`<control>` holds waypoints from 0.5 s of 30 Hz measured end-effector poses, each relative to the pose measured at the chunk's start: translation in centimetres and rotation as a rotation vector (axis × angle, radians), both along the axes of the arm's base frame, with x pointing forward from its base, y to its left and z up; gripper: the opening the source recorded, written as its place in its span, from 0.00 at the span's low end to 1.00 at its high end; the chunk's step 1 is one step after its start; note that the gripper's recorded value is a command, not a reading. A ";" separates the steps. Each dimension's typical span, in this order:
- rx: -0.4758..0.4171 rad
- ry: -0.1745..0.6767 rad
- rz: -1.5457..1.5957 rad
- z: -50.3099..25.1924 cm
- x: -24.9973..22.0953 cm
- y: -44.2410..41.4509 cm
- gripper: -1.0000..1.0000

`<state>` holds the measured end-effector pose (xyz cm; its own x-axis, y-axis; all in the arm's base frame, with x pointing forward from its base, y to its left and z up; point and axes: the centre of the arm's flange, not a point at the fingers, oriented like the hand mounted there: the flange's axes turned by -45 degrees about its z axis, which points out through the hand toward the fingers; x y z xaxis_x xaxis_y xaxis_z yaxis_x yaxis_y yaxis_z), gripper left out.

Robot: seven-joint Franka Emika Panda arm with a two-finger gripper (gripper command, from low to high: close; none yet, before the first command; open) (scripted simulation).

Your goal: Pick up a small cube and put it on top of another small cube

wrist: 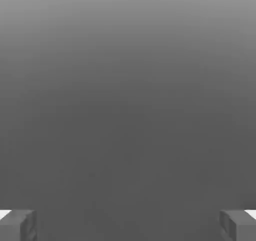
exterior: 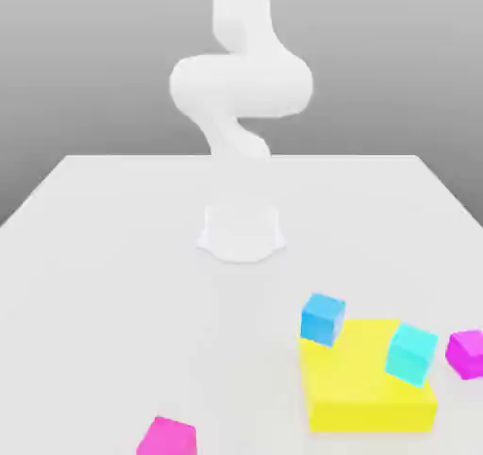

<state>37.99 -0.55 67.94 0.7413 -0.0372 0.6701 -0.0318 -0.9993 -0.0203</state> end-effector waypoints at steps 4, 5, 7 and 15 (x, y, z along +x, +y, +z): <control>0.018 0.107 -0.036 -5.8 4.9 -1.1 0.50; 0.023 0.133 -0.045 -7.3 6.0 -1.3 0.50; 0.032 0.185 -0.063 -10.4 7.9 -1.9 0.50; 0.065 0.390 -0.140 -24.0 13.2 -4.4 0.50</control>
